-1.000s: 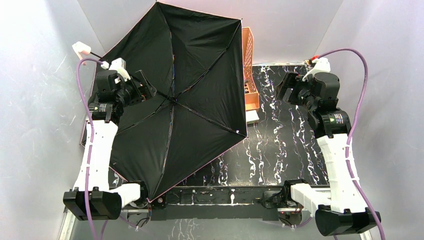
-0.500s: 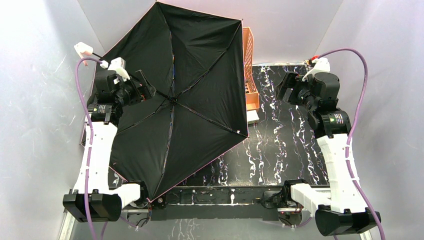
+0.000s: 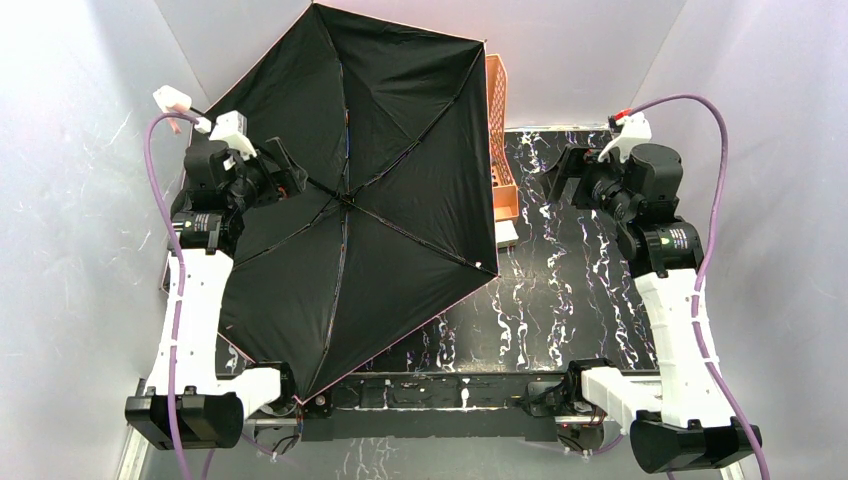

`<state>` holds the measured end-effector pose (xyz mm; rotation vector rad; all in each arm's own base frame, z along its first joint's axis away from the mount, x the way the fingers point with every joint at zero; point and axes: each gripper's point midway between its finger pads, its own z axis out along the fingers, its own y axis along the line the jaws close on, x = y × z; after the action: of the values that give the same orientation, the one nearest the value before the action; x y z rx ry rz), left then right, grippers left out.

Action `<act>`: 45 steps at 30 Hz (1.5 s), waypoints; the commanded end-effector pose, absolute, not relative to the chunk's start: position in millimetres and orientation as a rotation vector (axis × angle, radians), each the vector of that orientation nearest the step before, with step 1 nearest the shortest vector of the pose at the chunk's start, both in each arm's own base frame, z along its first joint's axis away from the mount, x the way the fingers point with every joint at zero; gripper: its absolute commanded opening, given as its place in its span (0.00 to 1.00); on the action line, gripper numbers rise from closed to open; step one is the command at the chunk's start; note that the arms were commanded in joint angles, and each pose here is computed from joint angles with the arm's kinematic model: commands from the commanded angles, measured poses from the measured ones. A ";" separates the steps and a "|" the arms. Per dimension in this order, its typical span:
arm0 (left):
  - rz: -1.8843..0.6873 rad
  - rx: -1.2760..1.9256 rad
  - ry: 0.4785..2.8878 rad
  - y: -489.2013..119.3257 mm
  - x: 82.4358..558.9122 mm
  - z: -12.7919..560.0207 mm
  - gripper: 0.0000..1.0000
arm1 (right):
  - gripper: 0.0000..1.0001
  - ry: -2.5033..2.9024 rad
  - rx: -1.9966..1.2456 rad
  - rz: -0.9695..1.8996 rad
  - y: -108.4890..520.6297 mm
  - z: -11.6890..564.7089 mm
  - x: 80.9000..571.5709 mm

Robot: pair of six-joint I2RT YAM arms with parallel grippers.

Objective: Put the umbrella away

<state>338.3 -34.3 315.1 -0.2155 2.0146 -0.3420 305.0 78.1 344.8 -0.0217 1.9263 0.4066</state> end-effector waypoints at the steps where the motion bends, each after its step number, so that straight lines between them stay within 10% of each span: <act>1: -0.326 -0.185 1.877 -29.6 348.2 346.2 0.92 | 0.99 1.724 -0.201 0.511 100.7 405.4 294.5; 9: -0.234 -0.202 1.652 -11.3 368.6 391.6 0.75 | 0.98 1.694 -0.291 0.580 115.4 412.7 287.9; 25: -0.239 -0.320 1.575 -0.5 386.0 408.5 0.01 | 0.98 1.653 -0.283 0.592 115.4 426.9 276.9; 45: -0.469 -0.237 1.407 -34.3 349.5 484.3 0.00 | 0.91 1.230 -0.680 0.900 199.2 621.6 248.6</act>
<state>368.8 -23.8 433.7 -0.2846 1.5590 -0.3847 258.0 165.1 598.2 -0.5362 1.3147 0.7878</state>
